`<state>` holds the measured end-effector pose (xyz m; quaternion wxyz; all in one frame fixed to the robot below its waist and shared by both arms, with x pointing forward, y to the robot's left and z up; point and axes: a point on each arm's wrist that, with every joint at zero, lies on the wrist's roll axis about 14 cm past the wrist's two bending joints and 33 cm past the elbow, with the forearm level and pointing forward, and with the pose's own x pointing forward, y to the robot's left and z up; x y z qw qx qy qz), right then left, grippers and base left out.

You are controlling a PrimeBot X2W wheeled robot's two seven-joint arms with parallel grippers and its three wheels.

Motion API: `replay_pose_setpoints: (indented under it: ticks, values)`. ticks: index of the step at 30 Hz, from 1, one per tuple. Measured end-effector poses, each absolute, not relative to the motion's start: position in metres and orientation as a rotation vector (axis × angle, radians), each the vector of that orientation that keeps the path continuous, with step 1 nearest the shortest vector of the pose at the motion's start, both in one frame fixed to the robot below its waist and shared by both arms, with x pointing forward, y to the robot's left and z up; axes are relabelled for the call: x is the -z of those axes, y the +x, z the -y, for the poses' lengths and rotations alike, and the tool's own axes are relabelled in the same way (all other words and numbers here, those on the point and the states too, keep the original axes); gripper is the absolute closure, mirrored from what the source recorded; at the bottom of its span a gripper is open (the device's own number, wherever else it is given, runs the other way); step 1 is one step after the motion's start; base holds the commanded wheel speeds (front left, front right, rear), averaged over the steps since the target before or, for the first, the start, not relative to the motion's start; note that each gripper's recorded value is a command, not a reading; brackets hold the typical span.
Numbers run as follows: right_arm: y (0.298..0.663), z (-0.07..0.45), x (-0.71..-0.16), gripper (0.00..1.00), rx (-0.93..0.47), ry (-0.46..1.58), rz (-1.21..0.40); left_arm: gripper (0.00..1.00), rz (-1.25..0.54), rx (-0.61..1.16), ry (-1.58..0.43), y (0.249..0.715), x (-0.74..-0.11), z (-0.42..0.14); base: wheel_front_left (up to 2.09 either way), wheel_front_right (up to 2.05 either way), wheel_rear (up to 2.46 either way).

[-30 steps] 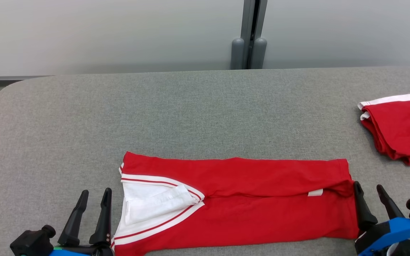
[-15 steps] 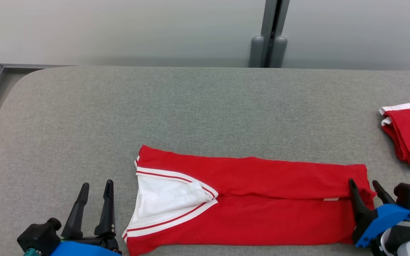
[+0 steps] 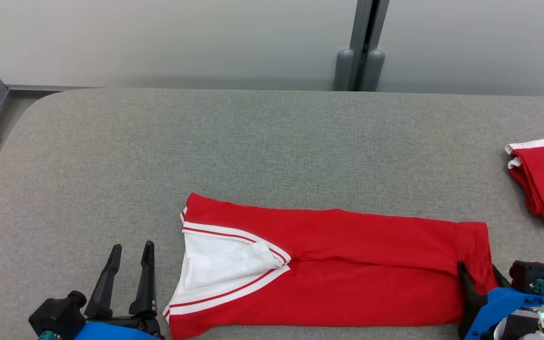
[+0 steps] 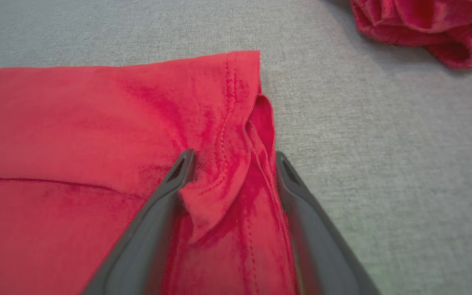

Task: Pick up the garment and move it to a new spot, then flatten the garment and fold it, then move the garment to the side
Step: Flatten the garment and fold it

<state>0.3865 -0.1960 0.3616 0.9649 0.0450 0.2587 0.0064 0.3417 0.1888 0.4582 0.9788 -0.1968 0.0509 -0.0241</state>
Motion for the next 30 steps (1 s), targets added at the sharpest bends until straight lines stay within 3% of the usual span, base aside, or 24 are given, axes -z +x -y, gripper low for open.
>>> replay_pose_setpoints:
  ticks: [2,3,9,20,24,30]
  values:
    - [0.387,0.193,-0.361,0.92,-0.018,0.094,-0.527,0.0,-0.106,0.053,-0.379,0.343,-0.458,-0.187,0.0,0.0,0.0]
    - [0.388,0.192,-0.36,1.0,-0.021,0.096,-0.528,0.0,-0.108,0.056,-0.375,0.343,-0.457,-0.187,0.0,0.0,0.0]
    - [0.396,0.198,-0.37,1.0,-0.002,0.127,-0.49,0.0,-0.12,0.086,-0.365,0.351,-0.455,-0.176,0.0,0.0,0.0]
    - [0.395,0.303,-0.428,1.0,0.219,0.151,-0.338,0.0,-0.124,0.163,-0.36,0.361,-0.456,-0.151,0.0,0.0,0.0]
    - [0.396,0.286,-0.436,1.0,0.182,0.224,-0.325,0.0,-0.123,0.17,-0.362,0.362,-0.456,-0.148,0.0,0.0,0.0]
    - [0.406,0.209,-0.449,1.0,-0.002,0.33,-0.319,0.0,-0.108,0.159,-0.362,0.359,-0.46,-0.154,0.0,0.0,0.0]
